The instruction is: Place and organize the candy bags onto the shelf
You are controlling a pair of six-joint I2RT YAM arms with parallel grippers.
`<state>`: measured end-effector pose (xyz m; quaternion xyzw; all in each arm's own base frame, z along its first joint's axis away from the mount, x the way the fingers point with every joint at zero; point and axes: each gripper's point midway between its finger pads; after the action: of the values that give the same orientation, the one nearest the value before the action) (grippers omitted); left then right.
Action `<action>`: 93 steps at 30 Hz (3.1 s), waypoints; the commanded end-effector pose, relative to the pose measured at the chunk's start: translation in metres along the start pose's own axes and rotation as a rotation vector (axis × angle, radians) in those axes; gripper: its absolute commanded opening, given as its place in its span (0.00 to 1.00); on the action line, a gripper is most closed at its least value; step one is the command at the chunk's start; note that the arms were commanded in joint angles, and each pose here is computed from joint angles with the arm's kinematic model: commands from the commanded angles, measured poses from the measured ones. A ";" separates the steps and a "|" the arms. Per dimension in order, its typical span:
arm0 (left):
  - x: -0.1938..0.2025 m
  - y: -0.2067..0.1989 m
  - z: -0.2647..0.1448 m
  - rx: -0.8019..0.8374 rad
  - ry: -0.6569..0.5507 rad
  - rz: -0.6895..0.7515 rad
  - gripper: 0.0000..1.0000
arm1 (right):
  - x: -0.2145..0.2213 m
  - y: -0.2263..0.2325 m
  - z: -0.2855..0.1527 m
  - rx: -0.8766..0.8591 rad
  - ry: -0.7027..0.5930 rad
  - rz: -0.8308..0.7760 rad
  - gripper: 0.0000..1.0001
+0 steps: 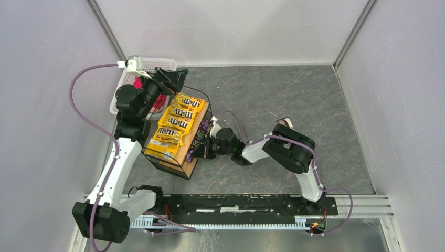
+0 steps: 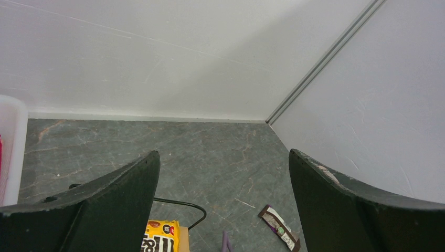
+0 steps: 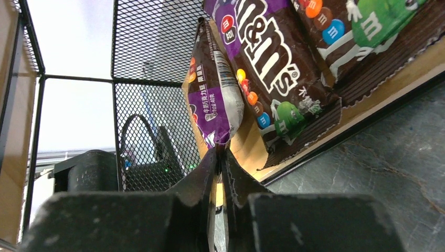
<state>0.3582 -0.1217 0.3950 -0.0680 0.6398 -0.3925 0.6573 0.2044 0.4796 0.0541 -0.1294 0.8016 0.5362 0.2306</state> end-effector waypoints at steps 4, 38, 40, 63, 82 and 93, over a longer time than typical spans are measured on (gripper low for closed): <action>-0.008 -0.011 0.001 0.033 -0.020 0.000 0.98 | -0.015 0.002 0.006 0.027 -0.042 -0.062 0.16; -0.009 -0.012 0.000 0.036 -0.023 0.001 0.98 | -0.028 -0.094 -0.214 0.674 0.021 -0.644 0.62; -0.009 -0.011 0.000 0.036 -0.023 0.001 0.98 | -0.036 -0.116 -0.250 0.776 -0.021 -0.603 0.66; 0.002 -0.021 0.004 0.055 0.011 0.003 0.98 | -0.090 -0.217 -0.383 0.846 -0.482 0.024 0.72; 0.001 -0.025 0.002 0.070 0.008 -0.017 0.98 | -0.124 -0.221 -0.405 1.213 -0.215 -0.317 0.76; -0.001 -0.026 0.001 0.069 0.003 -0.010 0.98 | -0.147 -0.251 -0.385 1.359 0.056 -0.435 0.72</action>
<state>0.3568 -0.1380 0.3859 -0.0581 0.6521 -0.4043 0.6388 0.3479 0.0349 0.0435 -0.1072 0.9270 -0.0848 0.3492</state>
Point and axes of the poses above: each gripper's point midway between its finger pads, its own z axis out along the fingers, its own y axis along the line the jaws close on, x = y × z, and after that the axes turned 8 degrees about -z, right-handed
